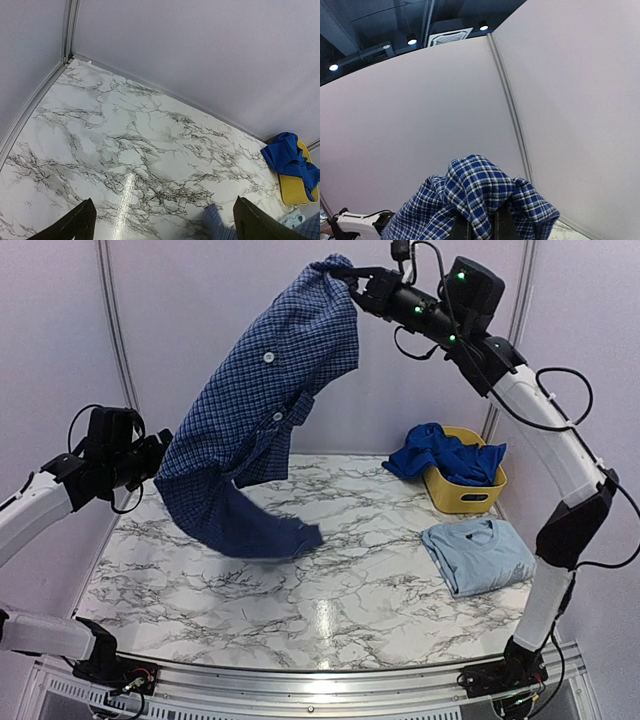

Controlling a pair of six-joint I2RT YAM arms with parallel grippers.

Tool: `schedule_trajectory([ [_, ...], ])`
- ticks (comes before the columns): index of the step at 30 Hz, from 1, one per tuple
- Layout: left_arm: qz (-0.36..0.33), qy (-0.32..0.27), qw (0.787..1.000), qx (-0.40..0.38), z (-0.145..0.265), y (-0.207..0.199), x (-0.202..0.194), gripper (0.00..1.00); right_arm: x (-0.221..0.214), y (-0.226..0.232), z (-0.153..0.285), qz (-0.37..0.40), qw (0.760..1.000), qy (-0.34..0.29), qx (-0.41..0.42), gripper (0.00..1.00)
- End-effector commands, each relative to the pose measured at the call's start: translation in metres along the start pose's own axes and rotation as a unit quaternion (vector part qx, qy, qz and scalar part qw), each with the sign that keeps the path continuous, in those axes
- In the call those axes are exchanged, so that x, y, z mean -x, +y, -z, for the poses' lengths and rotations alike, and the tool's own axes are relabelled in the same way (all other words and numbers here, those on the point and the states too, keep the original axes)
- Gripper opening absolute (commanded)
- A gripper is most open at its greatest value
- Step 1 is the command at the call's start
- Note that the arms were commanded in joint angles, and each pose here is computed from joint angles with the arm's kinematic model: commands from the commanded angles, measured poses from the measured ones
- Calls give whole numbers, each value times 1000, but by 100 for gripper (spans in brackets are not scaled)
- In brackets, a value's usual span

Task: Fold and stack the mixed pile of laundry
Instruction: Place the crumpled shirt at the center of the board, then adjust the crumpled shirt at the center of the board.

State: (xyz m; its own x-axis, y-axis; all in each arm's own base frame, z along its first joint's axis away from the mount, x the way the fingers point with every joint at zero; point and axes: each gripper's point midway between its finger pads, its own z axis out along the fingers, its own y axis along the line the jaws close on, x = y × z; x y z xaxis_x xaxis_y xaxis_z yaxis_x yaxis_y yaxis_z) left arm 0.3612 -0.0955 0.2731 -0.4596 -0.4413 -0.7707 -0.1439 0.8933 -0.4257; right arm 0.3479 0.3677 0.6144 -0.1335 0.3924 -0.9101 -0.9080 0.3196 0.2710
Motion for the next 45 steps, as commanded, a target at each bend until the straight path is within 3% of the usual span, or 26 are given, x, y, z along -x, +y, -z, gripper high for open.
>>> schedule_trajectory([
  [1,8,-15,1000,3,8,10,1,99,16,-72,47,-4,989,-28,-143,15],
  [3,5,-12,1000,3,11,13,-2,99,-49,-140,78,-16,961,62,-269,64],
  [4,3,-9,1000,5,12,15,-5,99,-86,-164,95,-21,943,118,-311,80],
  [6,-4,0,1000,6,15,19,-12,99,-153,-192,125,-39,909,221,-352,91],
  [9,-23,32,999,-24,18,13,-29,99,-230,-187,156,-52,873,343,-343,91],
  [12,-41,92,991,-90,20,-5,-58,99,-283,-168,187,-47,841,426,-331,90],
  [17,-98,205,961,-156,30,-31,-140,99,-347,-107,203,-89,834,496,-225,84],
  [24,-216,372,887,-169,55,-42,-273,97,-421,-36,222,-126,790,592,-101,81],
  [28,-295,409,844,-184,72,-53,-321,95,-454,-18,227,-114,770,623,-76,78],
  [31,-350,419,818,-179,76,-55,-348,99,-465,-28,231,-110,762,631,-95,77],
  [36,-405,423,807,-68,46,-17,-371,93,-465,-56,242,-92,754,635,-143,78],
  [39,-424,408,808,13,23,5,-363,87,-456,-77,252,-96,749,632,-174,77],
  [45,-363,366,851,98,-37,15,-310,75,-412,-104,242,-42,780,587,-213,85],
])
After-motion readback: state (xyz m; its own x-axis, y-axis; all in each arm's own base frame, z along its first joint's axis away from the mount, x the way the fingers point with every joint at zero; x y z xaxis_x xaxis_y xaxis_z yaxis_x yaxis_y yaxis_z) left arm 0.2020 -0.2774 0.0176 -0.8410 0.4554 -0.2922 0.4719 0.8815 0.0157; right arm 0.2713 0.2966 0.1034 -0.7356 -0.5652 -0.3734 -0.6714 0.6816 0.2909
